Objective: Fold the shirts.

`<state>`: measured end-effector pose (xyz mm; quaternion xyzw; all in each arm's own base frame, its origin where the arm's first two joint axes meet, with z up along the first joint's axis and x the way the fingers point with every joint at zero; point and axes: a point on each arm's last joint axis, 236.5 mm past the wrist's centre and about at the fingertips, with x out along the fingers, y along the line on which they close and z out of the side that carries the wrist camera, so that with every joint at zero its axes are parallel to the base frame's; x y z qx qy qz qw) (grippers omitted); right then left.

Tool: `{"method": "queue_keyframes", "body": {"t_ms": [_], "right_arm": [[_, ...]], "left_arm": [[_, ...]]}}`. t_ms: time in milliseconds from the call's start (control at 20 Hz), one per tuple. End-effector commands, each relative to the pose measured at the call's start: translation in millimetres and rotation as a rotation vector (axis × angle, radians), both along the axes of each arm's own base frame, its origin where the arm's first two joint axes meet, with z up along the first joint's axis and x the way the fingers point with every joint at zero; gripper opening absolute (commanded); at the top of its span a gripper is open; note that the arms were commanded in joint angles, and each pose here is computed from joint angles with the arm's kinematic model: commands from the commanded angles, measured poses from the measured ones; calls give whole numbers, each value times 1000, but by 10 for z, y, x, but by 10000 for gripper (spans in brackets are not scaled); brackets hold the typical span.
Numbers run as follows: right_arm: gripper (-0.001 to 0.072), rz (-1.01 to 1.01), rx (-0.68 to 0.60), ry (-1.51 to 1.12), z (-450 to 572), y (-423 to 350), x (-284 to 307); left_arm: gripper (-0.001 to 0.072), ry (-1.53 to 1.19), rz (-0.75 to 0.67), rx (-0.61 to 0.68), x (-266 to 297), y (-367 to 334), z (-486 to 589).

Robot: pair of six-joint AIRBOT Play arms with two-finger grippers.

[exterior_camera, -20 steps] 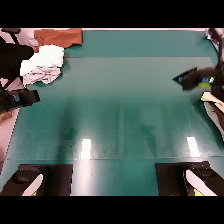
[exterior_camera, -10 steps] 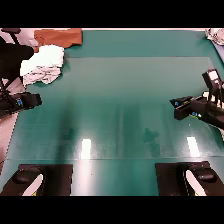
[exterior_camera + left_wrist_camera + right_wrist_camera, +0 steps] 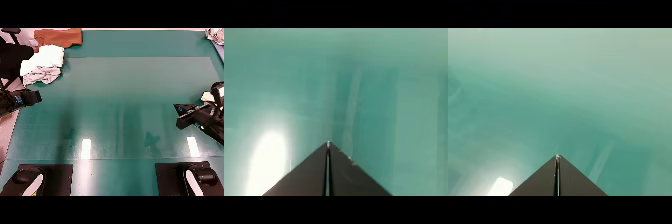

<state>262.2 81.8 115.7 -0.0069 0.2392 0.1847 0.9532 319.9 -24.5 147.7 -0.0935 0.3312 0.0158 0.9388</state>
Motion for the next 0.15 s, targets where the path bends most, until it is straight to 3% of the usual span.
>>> {"method": "queue_keyframes", "body": {"t_ms": [0, 100], "right_arm": [[22, -23, 0, -31, 47, -57, -26], [22, -36, 8, -27, 46, -83, -18]], "left_arm": [[31, -48, -4, -4, 67, -13, 94], [31, -56, -5, -6, 77, -16, 108]]}}
